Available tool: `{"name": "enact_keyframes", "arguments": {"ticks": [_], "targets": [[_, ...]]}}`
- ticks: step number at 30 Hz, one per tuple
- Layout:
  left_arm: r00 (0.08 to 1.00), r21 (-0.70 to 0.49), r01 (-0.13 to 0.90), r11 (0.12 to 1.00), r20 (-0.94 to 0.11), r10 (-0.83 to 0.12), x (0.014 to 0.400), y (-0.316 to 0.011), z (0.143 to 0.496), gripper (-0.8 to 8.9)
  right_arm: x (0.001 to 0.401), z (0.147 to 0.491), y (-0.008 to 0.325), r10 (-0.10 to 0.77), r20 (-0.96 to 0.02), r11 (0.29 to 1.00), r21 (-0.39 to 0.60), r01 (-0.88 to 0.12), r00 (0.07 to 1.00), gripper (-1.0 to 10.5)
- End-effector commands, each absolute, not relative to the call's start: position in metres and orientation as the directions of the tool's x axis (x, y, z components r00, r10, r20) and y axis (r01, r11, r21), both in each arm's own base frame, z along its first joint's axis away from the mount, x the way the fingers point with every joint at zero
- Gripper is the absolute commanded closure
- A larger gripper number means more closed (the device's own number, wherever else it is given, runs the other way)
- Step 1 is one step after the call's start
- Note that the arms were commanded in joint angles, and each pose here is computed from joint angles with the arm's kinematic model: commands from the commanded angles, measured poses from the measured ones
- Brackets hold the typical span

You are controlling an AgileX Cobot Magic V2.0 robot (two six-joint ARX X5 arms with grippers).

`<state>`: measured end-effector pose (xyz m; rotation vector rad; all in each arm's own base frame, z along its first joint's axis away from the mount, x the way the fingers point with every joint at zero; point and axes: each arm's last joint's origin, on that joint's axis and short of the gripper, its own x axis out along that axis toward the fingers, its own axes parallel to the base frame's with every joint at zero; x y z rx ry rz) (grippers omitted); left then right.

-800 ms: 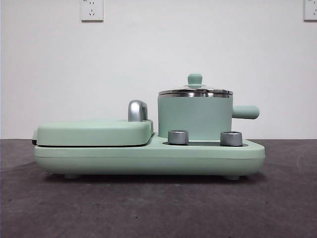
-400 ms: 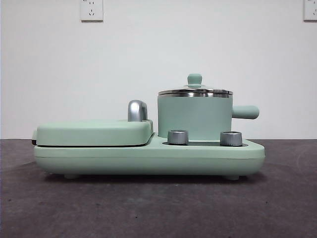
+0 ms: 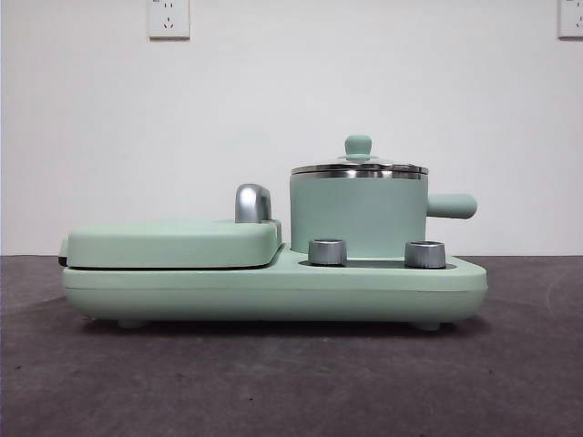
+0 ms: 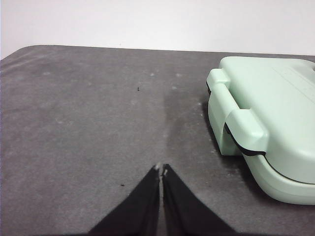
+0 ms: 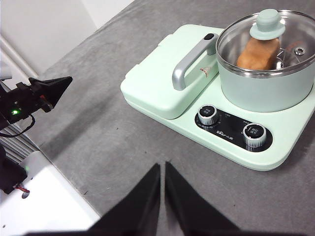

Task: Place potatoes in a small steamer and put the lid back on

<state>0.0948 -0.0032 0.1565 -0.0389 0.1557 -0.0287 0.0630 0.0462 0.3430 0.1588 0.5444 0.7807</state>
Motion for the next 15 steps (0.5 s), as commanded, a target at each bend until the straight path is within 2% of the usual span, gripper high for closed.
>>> {"name": "enact_keyframes", "arguments": {"ticks": [1,15], "targets": [[0.984,-0.044,0.023,0.999,-0.177,-0.030,0.0955,-0.0031,0.1495,8.05,0.0627,0.3461,0.0466,0.713,-0.392,0.699,0.323,-0.638,0.582,9.4],[0.984,-0.044,0.023,0.999,-0.177,-0.030,0.0955,-0.0031,0.1495,8.05,0.0621,0.3461,0.0465,0.716,-0.387,0.695,0.322,-0.642,0.581,9.4]]}}
